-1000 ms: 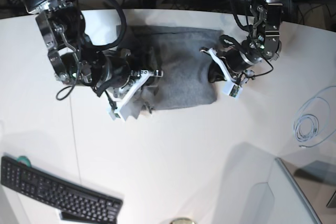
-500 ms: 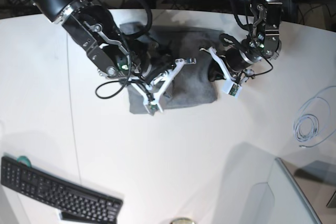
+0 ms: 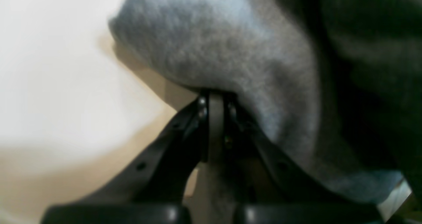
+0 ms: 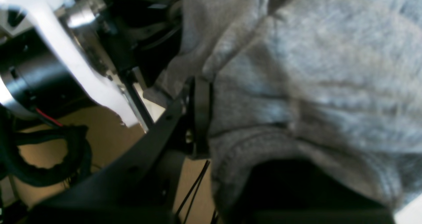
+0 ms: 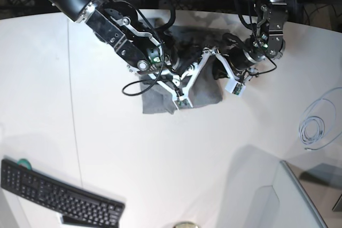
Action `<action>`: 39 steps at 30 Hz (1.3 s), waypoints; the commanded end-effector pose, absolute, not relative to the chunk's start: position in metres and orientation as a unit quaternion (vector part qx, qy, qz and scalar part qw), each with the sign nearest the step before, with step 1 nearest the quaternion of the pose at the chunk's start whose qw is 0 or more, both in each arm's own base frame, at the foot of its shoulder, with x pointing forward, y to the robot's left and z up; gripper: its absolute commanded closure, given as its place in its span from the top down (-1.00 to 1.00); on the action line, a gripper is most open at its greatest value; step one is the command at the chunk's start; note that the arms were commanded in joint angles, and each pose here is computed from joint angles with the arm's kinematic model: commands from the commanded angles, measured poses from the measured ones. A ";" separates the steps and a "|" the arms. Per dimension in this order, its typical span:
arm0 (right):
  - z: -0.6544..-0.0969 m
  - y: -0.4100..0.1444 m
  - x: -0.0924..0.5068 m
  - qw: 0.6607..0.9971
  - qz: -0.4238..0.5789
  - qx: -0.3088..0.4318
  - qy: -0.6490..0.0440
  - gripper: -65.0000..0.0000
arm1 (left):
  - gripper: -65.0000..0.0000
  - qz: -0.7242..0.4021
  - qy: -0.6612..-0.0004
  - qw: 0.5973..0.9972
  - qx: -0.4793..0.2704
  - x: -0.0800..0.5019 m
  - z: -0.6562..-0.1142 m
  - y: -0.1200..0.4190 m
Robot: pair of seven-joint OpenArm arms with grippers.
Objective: Layout the t-shirt on the table in an organized manner, then fold the t-shirt properly
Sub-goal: 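Lay the folded end over the shirt with the right gripper and release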
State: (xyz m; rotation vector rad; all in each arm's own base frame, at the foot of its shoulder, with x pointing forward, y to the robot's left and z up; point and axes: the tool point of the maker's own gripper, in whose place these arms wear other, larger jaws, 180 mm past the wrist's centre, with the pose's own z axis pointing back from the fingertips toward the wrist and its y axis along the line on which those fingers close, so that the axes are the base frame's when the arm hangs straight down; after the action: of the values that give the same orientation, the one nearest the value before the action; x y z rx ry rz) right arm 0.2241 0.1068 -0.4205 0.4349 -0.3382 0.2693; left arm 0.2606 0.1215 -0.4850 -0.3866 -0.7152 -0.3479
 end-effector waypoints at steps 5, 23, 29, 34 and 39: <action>-0.418 0.112 0.242 0.948 0.125 0.214 -0.201 -0.95 | -1.00 -0.168 -0.358 0.899 -0.190 0.266 -0.479 0.121; -0.403 0.129 0.247 0.940 0.126 0.233 -0.215 0.05 | -1.00 -0.144 -0.333 0.926 -0.101 0.254 -0.464 0.204; -0.402 0.147 0.229 0.931 0.185 0.233 -0.213 0.05 | -1.00 -0.159 -0.309 0.933 -0.092 0.237 -0.471 0.214; -0.396 0.160 0.226 0.924 0.208 0.237 -0.218 0.05 | -1.00 -0.160 -0.300 0.936 -0.093 0.225 -0.475 0.214; -0.393 0.162 0.229 0.921 0.214 0.237 -0.224 0.05 | -1.00 -0.158 -0.293 0.939 -0.091 0.218 -0.478 0.216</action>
State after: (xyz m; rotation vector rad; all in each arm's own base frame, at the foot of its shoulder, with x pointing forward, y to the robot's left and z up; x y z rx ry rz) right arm 0.2218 0.1510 -0.4076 0.4544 -0.4199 0.4360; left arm 0.2122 0.2112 -0.4845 -0.2020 -0.5805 -0.3080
